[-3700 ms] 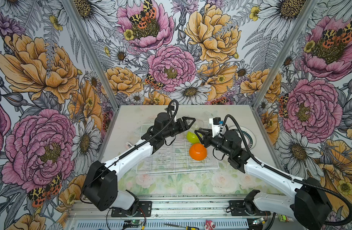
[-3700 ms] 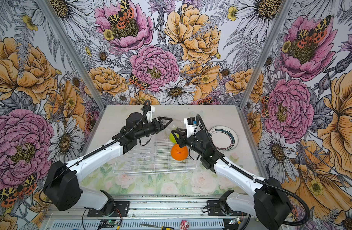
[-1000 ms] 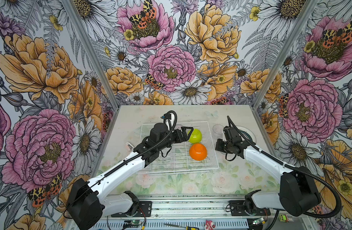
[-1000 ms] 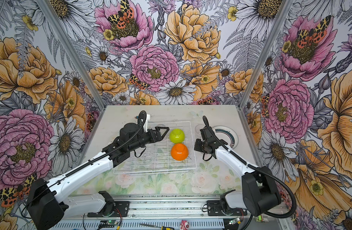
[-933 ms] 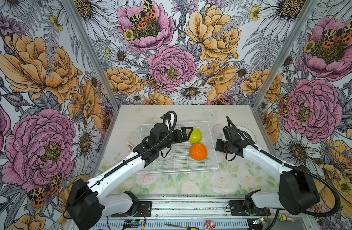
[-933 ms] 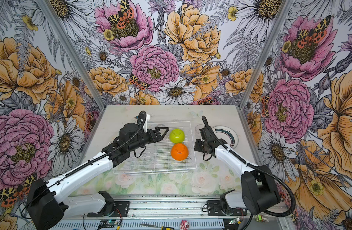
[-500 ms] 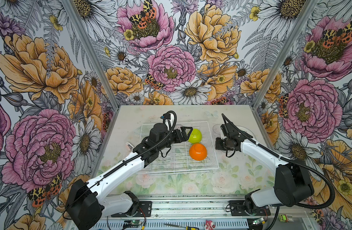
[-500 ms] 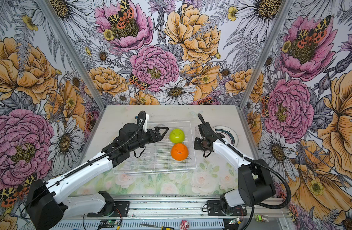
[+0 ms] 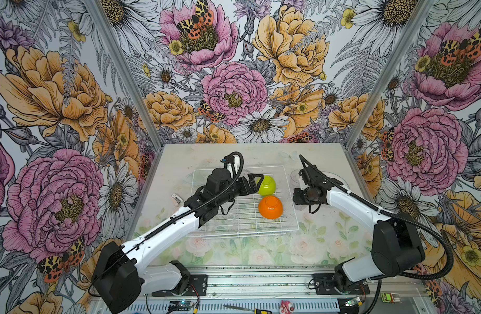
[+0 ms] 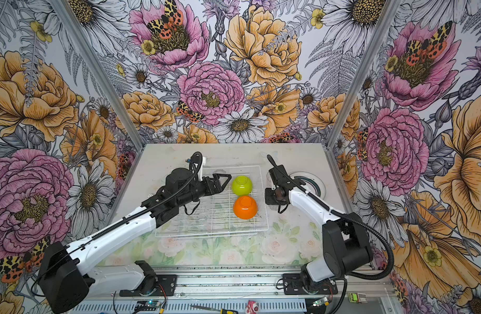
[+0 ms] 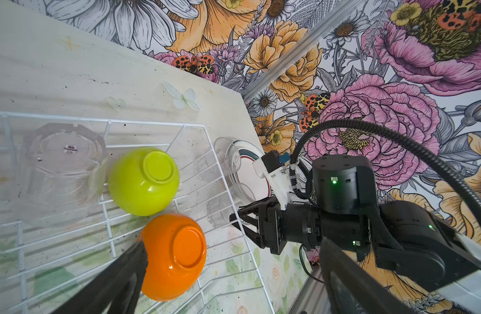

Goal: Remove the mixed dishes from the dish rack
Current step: 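Lower the clear cup onto the table beside the other cup with the right gripper, then open the right gripper and draw it back while the left reaches into the rack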

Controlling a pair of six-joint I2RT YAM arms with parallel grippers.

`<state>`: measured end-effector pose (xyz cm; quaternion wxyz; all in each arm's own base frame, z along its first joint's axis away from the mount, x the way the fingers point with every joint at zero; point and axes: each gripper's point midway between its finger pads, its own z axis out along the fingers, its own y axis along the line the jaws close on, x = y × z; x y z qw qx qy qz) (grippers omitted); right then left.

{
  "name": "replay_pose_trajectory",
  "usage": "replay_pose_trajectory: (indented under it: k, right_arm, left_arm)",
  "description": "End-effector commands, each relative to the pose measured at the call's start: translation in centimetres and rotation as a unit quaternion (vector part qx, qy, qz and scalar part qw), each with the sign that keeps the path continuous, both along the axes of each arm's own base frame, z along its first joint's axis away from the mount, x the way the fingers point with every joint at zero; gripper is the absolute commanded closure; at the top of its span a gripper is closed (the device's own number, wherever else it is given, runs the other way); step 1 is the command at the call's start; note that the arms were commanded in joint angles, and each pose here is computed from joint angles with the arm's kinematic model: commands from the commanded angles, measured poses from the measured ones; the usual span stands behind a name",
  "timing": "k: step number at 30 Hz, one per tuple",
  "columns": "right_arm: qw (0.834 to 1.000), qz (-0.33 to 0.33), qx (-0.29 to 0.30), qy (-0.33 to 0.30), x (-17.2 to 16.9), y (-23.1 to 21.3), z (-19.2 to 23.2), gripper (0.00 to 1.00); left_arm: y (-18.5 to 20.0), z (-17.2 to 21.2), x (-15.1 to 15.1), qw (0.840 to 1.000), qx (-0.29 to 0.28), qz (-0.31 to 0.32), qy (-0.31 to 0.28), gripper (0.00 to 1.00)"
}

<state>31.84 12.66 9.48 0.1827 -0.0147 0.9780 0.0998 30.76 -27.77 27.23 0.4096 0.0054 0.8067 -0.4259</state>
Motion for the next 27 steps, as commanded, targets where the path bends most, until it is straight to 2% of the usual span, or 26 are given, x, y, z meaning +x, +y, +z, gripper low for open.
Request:
replay_pose_trajectory:
  k: [1, 6, 10, 15, 20, 24, 27]
  right_arm:
    - [0.999, 0.013, 0.017, -0.028, 0.8, 0.9, 2.2, 0.53]
    - [0.997, 0.013, 0.03, -0.066, 1.1, 0.7, 4.9, 0.43]
    - [0.994, 0.003, 0.017, -0.111, 0.9, -0.4, 7.2, 0.38]
    - [0.986, -0.013, 0.005, -0.168, 0.5, -1.8, 9.5, 0.34]
    - [0.972, 0.008, 0.072, -0.226, -1.2, -0.6, 10.9, 0.26]
    - [0.955, 0.006, 0.131, -0.264, -2.4, 0.1, 11.7, 0.19]
    - [0.937, 0.02, 0.198, -0.287, -2.8, 1.7, 12.0, 0.17]
  left_arm:
    - [0.9, 0.1, 0.5, 1.0, 0.025, 0.012, -0.01, 0.01]
    - [2.3, -1.0, 1.4, 0.999, 0.042, 0.034, -0.005, 0.01]
    - [3.2, -2.1, 2.7, 0.997, 0.06, 0.049, 0.002, 0.01]
    - [3.6, -3.4, 4.0, 0.99, 0.128, 0.051, 0.0, 0.01]
    - [5.1, -5.0, 5.1, 0.978, 0.194, 0.08, -0.001, 0.01]
    - [5.0, -5.4, 5.6, 0.975, 0.207, 0.08, 0.001, 0.01]
    - [4.6, -5.2, 6.0, 0.974, 0.214, 0.074, 0.003, 0.01]
